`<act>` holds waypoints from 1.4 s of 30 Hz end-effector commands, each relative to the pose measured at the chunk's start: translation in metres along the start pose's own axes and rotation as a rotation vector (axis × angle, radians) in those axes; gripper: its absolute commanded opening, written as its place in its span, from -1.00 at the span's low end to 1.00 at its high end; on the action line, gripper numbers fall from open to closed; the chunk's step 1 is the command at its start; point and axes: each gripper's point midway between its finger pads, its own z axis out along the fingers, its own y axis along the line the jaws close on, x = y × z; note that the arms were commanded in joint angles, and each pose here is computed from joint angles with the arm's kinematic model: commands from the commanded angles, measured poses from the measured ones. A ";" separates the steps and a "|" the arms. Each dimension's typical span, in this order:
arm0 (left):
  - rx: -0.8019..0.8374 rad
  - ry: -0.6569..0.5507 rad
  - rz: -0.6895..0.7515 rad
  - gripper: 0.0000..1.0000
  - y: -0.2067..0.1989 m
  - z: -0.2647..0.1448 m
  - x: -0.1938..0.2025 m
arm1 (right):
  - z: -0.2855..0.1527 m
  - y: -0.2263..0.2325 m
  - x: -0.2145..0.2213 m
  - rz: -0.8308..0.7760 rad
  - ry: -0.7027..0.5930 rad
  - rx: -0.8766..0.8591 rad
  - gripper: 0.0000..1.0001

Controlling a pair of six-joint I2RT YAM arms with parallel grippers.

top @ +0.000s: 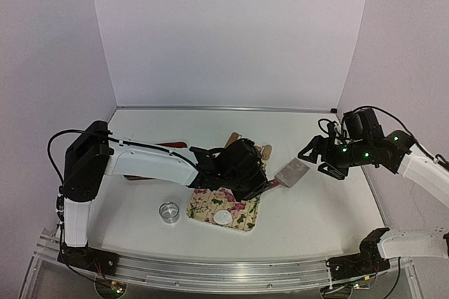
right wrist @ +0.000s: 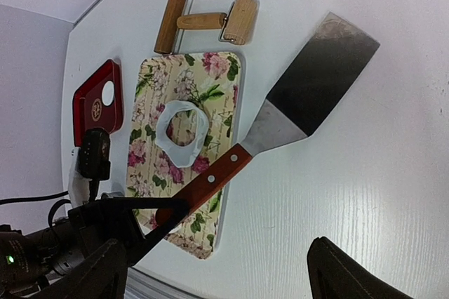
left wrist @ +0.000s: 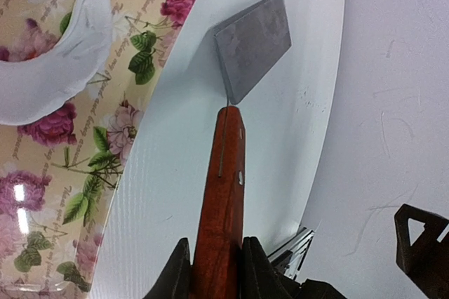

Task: Roll out the dumpling wrappers from the dough
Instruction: Pick up the spatula from the center of the board, then adjust the plate at the center of the board.

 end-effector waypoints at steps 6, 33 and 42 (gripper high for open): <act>0.021 -0.035 -0.026 -0.98 -0.009 -0.003 -0.017 | -0.012 0.013 -0.014 -0.031 -0.043 -0.030 0.71; 0.152 -0.186 0.190 -1.00 -0.041 -0.211 -0.074 | 0.039 -0.027 0.020 -0.025 0.146 0.129 0.39; 0.127 -0.121 0.205 -1.00 -0.028 -0.238 -0.124 | 0.110 -0.018 0.048 -0.077 0.254 0.324 0.40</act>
